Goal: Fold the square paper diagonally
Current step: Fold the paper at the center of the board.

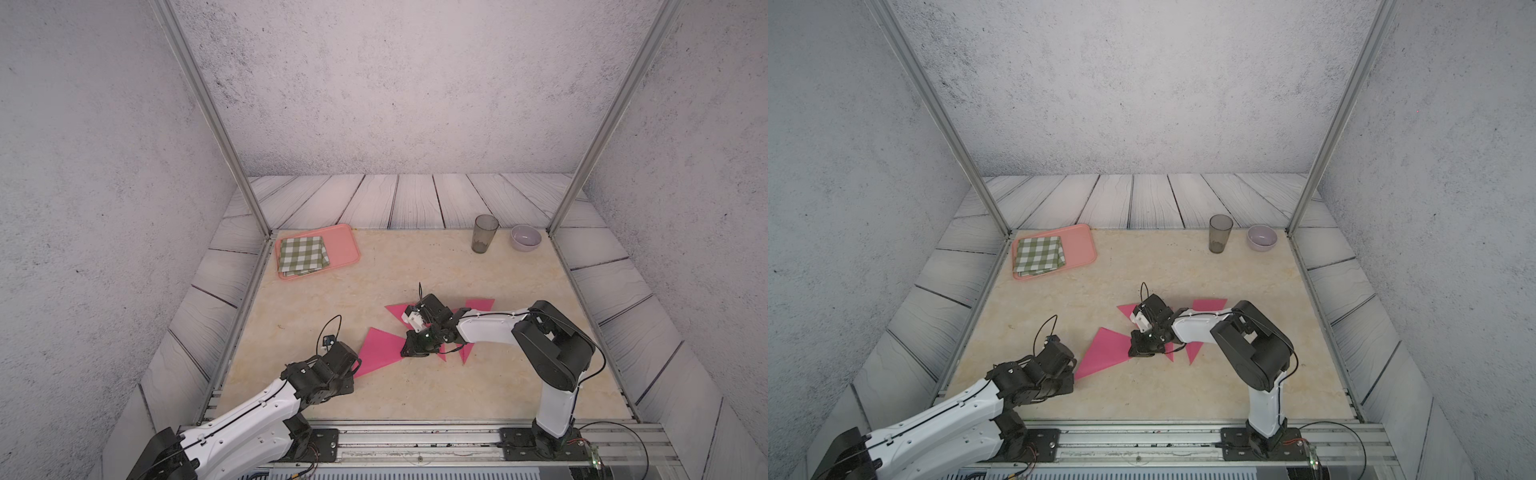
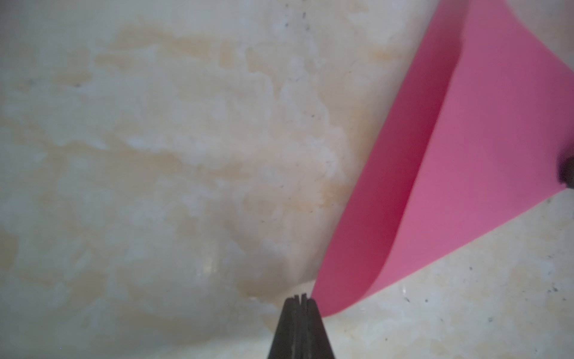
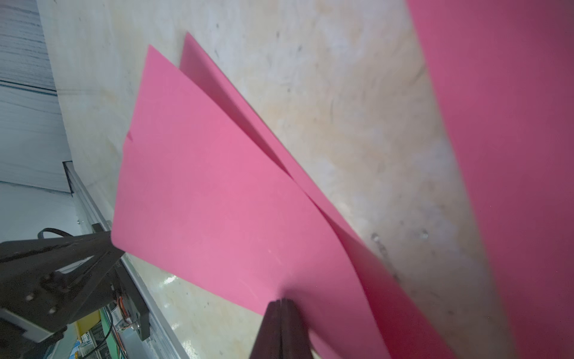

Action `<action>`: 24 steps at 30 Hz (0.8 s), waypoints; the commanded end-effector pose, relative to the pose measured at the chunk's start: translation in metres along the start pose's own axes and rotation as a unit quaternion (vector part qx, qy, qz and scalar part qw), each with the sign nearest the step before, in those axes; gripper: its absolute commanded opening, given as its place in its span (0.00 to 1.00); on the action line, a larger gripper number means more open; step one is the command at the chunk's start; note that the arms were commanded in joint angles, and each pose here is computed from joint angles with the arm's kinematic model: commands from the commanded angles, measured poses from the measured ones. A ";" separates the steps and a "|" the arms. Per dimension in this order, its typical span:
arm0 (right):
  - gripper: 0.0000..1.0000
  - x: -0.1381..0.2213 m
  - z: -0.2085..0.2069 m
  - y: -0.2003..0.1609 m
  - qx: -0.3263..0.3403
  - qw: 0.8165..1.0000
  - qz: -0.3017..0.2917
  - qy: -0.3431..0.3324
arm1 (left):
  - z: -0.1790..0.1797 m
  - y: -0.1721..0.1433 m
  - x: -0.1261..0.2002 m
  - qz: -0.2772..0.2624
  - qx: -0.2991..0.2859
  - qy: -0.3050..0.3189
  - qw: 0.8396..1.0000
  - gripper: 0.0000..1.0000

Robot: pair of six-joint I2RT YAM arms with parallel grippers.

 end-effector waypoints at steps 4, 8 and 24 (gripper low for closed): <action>0.08 -0.011 -0.044 -0.015 -0.044 0.994 0.014 -0.098 | -0.009 0.019 0.039 -0.048 -0.008 -0.050 0.998 0.00; 0.08 -0.012 -0.044 -0.015 -0.044 0.994 0.015 -0.096 | -0.033 0.049 0.083 -0.120 -0.019 -0.164 0.979 0.00; 0.08 -0.013 -0.047 -0.017 -0.044 0.994 0.017 -0.095 | -0.113 0.062 -0.006 -0.014 -0.096 -0.109 0.989 0.00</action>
Point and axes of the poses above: each gripper's point midway between its finger pads, its own x axis back along the fingers, its own z axis along the line the jaws close on, y = z × x, the point moved 10 cm from there along x, back along the fingers, and after that the axes turned 9 degrees about -x, right-handed, at the moved point
